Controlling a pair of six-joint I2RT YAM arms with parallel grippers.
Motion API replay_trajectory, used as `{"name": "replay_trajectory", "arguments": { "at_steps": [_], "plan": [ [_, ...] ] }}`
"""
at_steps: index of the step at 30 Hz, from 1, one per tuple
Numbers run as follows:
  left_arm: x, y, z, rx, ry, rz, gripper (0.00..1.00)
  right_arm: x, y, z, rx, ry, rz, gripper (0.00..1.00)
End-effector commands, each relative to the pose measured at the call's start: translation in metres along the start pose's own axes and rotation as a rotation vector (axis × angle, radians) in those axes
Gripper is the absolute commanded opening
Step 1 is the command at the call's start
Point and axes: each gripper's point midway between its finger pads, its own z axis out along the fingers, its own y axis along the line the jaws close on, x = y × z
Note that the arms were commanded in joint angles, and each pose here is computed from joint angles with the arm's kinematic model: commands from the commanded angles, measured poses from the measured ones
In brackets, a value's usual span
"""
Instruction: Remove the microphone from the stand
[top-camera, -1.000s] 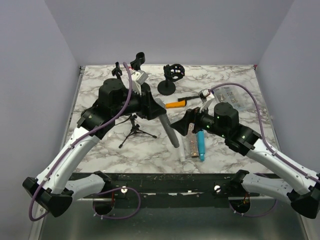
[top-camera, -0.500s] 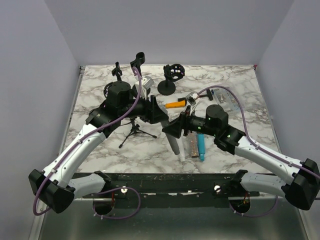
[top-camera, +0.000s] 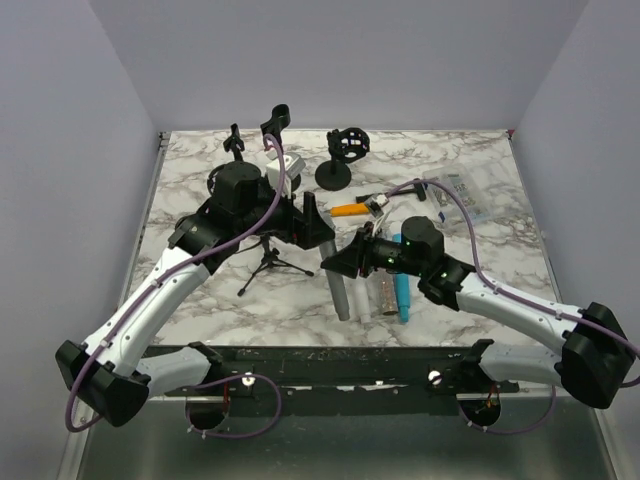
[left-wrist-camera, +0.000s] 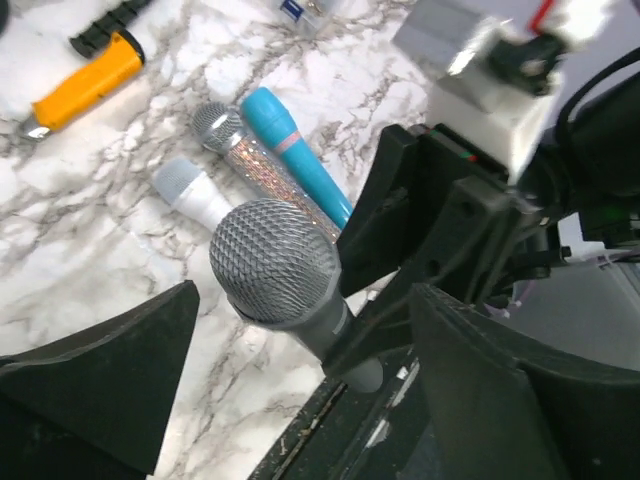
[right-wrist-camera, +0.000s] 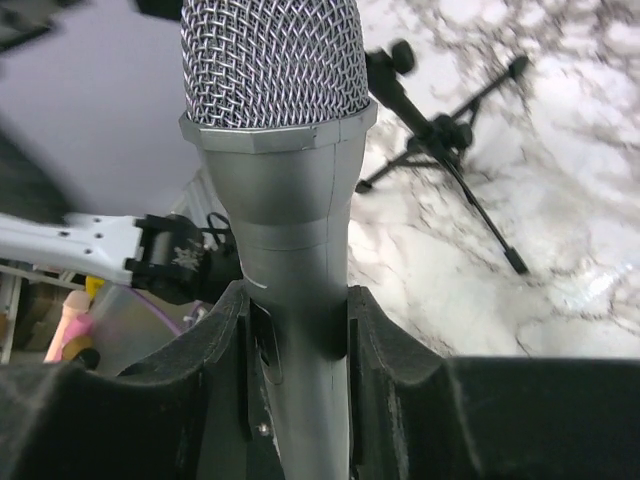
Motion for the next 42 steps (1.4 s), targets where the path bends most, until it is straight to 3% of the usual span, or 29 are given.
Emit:
{"name": "replay_trajectory", "arguments": {
  "at_steps": [1,4,7,10,15,22,29,39,42],
  "plan": [
    [-0.019,0.005,-0.027,-0.090,-0.120,0.135,0.96,0.016,-0.024,0.005,0.066,0.000,0.058,0.01],
    [-0.028,0.009,-0.039,-0.141,-0.194,0.162,0.98,0.020,-0.032,0.005,0.095,-0.005,0.086,0.01],
    [-0.038,0.012,-0.053,-0.196,-0.275,0.189,0.98,0.025,-0.059,0.008,0.242,0.012,0.135,0.01],
    [-0.045,0.012,-0.068,-0.224,-0.356,0.213,0.99,0.043,-0.095,0.007,0.438,0.082,0.191,0.02],
    [-0.055,0.013,-0.092,-0.271,-0.489,0.234,0.99,0.063,-0.121,0.017,0.555,0.173,0.247,0.03],
    [-0.060,0.021,-0.106,-0.337,-0.558,0.232,0.99,0.079,-0.151,0.018,0.735,0.233,0.279,0.05],
    [-0.062,0.028,-0.116,-0.391,-0.591,0.232,0.99,0.094,-0.166,0.021,0.823,0.276,0.256,0.06],
    [-0.067,0.041,-0.152,-0.517,-0.730,0.212,0.98,0.110,-0.192,0.014,0.932,0.294,0.198,0.11],
    [-0.067,0.047,-0.163,-0.563,-0.771,0.198,0.98,0.111,-0.194,0.011,0.942,0.293,0.188,0.21]
  ]
}}
